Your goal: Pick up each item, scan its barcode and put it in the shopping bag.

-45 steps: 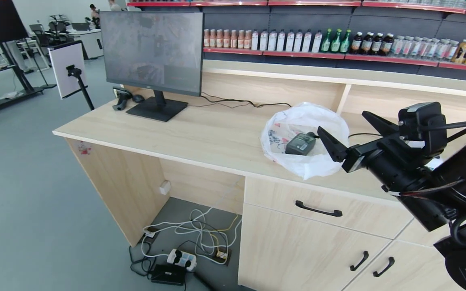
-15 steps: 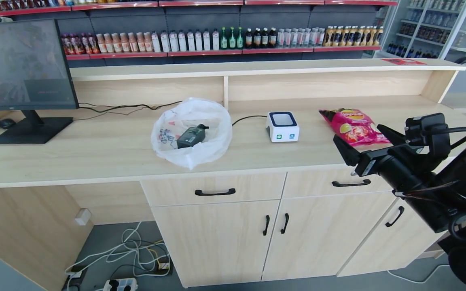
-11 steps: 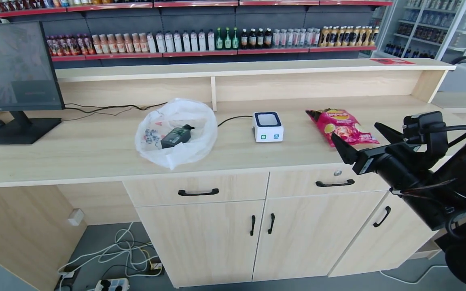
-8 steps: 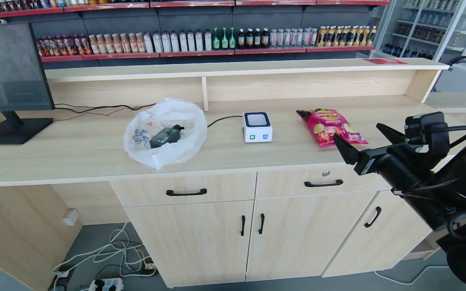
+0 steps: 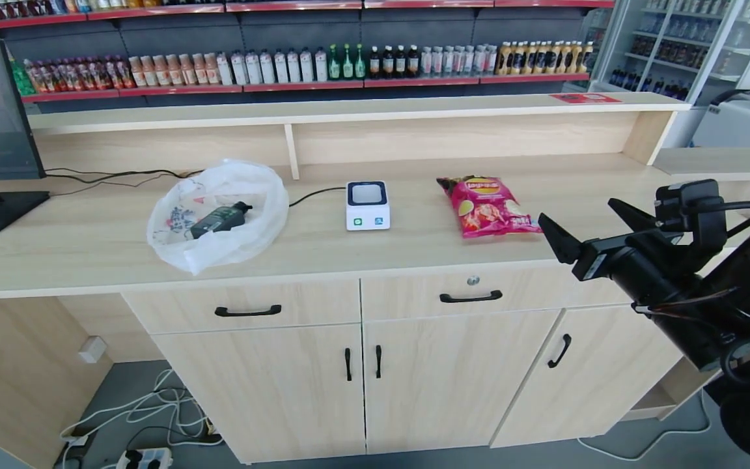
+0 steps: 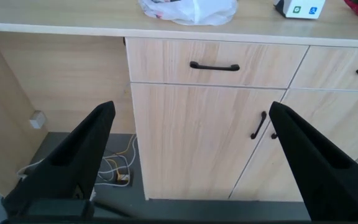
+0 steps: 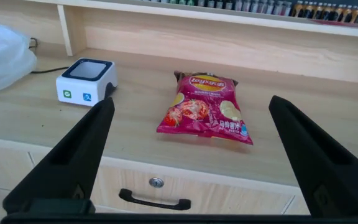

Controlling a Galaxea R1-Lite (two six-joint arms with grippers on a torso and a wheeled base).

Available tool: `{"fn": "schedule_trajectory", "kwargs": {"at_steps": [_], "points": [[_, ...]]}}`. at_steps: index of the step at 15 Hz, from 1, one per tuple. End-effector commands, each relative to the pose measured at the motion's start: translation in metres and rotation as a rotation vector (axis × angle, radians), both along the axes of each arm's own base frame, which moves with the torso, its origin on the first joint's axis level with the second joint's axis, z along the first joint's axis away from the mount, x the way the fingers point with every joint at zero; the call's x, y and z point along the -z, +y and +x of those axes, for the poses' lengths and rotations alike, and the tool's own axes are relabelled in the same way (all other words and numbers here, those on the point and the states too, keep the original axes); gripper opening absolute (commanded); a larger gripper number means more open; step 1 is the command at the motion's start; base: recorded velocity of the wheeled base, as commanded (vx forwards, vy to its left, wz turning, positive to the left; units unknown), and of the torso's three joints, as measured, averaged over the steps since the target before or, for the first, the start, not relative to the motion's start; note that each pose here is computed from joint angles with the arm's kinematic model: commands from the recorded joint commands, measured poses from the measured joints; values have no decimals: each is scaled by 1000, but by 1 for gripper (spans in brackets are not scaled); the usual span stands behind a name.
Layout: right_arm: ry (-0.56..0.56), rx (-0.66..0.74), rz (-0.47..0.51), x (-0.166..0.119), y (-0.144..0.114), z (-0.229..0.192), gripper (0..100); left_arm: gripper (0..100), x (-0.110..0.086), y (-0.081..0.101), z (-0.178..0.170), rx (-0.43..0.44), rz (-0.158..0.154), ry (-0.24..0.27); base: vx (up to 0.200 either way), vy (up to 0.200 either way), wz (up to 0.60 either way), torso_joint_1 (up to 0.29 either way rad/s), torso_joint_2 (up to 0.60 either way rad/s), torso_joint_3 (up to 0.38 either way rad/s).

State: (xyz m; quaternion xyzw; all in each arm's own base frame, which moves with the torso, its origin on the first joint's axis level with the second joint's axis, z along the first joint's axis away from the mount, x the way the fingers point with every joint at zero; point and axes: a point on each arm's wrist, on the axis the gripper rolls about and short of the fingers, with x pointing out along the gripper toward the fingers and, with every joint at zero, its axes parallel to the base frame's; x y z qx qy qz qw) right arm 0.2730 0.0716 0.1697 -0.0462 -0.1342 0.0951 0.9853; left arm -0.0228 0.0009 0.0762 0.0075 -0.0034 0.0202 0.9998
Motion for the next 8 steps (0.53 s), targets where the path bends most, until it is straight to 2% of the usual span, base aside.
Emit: {"fn": "schedule_trajectory", "kwargs": {"at_steps": [1, 8], "points": [[-13, -2, 15, -3, 0, 1, 100, 100, 0, 0, 0, -3, -3, -1, 0, 0, 0, 0, 0, 0], [-14, 17, 10, -3, -1, 1, 100, 100, 0, 0, 0, -2, -7, -1, 200, 0, 0, -2, 2, 2]]}}
